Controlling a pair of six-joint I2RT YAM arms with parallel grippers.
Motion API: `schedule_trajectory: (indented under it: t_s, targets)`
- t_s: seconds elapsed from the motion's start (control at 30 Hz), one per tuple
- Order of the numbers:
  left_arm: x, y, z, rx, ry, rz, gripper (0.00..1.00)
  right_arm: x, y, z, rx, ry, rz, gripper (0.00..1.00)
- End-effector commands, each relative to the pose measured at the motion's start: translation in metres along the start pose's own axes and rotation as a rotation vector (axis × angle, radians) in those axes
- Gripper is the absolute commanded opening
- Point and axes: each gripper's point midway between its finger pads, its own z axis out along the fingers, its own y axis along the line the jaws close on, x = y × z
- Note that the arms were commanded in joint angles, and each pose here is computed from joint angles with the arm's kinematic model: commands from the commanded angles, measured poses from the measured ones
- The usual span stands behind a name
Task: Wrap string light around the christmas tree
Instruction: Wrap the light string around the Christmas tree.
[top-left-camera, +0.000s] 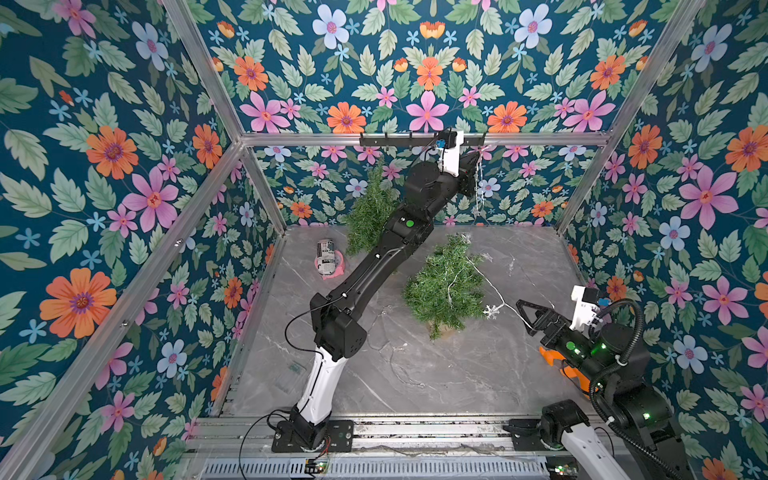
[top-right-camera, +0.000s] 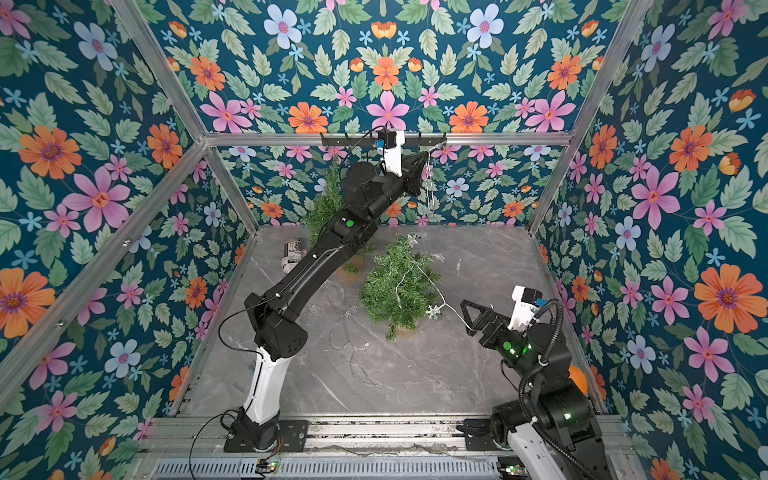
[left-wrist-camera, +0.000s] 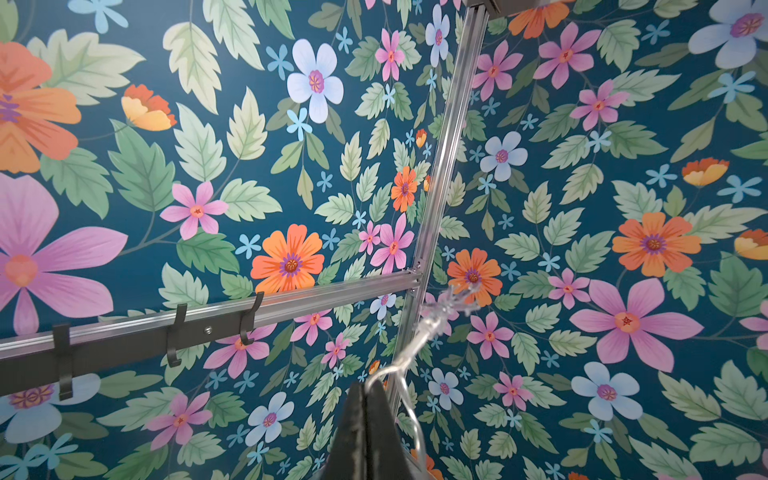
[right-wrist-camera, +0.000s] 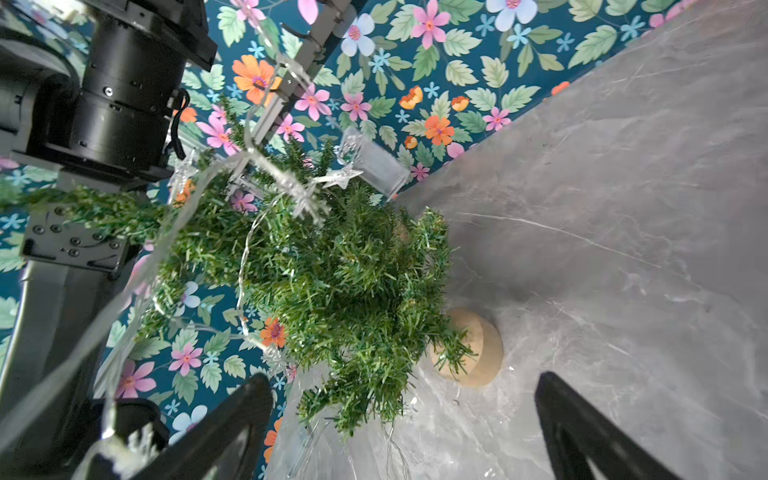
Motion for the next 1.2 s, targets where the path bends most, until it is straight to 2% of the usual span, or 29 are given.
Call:
schedule_trajectory:
  t_s: [0.0,0.17,0.27,0.37,0.47,0.57,0.8,0.9,1.03,1.1,1.17]
  targets:
    - [-0.048,-0.022,-0.010,0.071,-0.125,0.003,0.00,-0.005,0.033,-0.002,-0.183,-0.029,-0.077,0.97]
    - [-0.075,-0.064,-0.025,0.208,-0.164,-0.001,0.00,-0.002,0.043,-0.004,-0.256,-0.033,-0.154,1.00]
    - [-0.078,-0.094,-0.032,0.274,-0.163,0.042,0.00,0.007,0.054,-0.002,-0.325,0.025,-0.198,0.99]
    - [-0.077,-0.115,-0.036,0.280,-0.160,0.105,0.00,0.009,0.051,0.002,-0.300,0.054,-0.203,0.99]
    - [-0.071,-0.111,-0.032,0.188,-0.153,0.161,0.00,-0.004,0.041,-0.002,-0.204,-0.003,-0.191,0.99]
    - [-0.062,-0.083,-0.023,0.034,-0.147,0.173,0.00,-0.017,0.037,-0.013,-0.150,-0.069,-0.167,0.99]
    - [-0.030,-0.038,-0.007,-0.108,-0.104,0.193,0.00,-0.038,0.042,-0.036,-0.091,-0.148,-0.109,0.99]
    - [-0.020,-0.030,-0.003,-0.084,-0.084,0.152,0.00,-0.042,0.029,-0.036,-0.003,-0.147,-0.044,0.99]
    - [-0.025,-0.052,-0.008,0.033,-0.096,0.112,0.00,-0.035,0.007,-0.007,0.098,-0.069,0.033,0.99]
    - [-0.027,-0.061,-0.012,0.063,-0.101,0.097,0.00,-0.038,0.007,0.010,0.097,-0.056,0.047,0.99]
    - [-0.026,-0.069,-0.014,0.087,-0.093,0.087,0.00,-0.048,0.019,0.028,0.035,-0.070,0.044,0.99]
